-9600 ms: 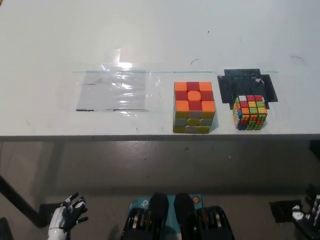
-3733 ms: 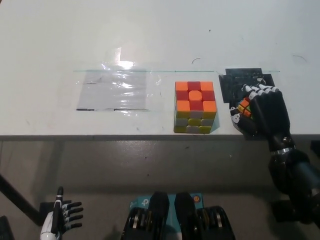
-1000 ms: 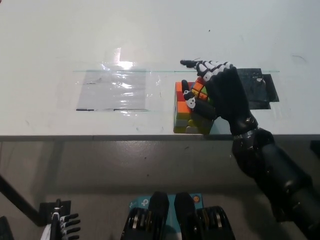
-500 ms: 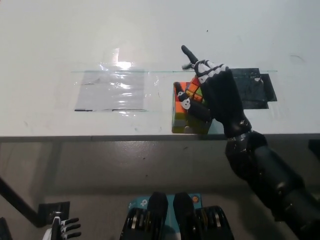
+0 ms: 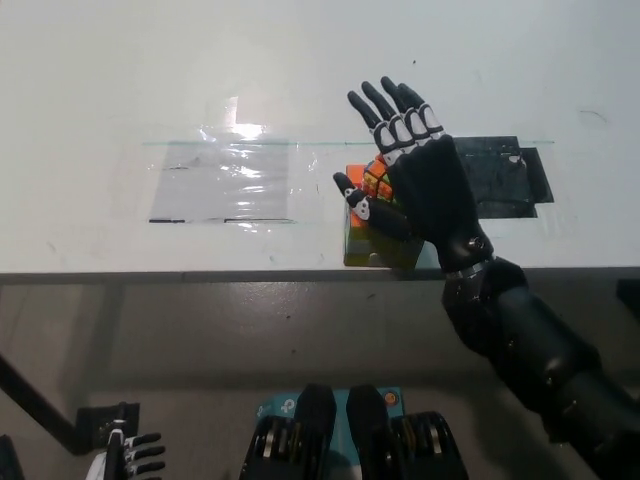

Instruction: The robot uses its right hand to pick up the small cube kept on the middle on the desk and place it on the bigger cube kept next to it

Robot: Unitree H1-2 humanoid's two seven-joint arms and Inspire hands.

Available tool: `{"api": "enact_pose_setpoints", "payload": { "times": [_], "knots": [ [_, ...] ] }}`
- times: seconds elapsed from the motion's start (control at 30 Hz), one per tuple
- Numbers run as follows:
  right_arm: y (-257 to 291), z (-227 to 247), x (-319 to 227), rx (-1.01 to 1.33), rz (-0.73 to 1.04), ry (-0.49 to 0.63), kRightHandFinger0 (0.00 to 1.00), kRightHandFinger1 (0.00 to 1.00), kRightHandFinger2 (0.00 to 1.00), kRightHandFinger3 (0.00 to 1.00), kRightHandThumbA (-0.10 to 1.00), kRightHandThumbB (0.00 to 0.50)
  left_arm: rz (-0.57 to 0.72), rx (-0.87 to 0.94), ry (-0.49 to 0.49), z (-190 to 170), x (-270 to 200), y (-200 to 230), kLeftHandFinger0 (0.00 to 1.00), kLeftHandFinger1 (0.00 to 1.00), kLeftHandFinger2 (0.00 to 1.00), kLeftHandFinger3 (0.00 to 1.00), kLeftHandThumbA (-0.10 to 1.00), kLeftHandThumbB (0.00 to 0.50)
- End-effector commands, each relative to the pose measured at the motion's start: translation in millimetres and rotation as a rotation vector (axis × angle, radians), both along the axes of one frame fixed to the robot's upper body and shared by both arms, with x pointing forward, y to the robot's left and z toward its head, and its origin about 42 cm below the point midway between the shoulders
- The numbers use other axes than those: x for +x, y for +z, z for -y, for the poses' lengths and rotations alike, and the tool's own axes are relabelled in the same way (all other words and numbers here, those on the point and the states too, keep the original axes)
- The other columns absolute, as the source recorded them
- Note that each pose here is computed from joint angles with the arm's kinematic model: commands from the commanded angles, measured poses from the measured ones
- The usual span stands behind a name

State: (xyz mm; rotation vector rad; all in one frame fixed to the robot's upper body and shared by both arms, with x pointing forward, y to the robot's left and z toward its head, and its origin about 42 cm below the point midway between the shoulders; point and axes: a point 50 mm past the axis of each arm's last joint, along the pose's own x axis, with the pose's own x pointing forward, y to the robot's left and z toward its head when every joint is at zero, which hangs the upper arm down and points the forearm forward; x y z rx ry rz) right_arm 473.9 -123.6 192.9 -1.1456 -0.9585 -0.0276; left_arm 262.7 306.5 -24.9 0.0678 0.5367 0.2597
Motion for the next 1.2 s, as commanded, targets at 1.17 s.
{"api": "enact_pose_setpoints", "payload": {
  "times": [1.17],
  "knots": [
    [73, -46, -167, 0.369, 0.071, 0.248, 1.00, 1.00, 1.00, 1.00, 0.88, 0.218, -0.003, 0.036, 0.008, -3, -3, -7, 0.54, 0.55, 0.55, 0.53, 1.00, 0.168]
  ]
}}
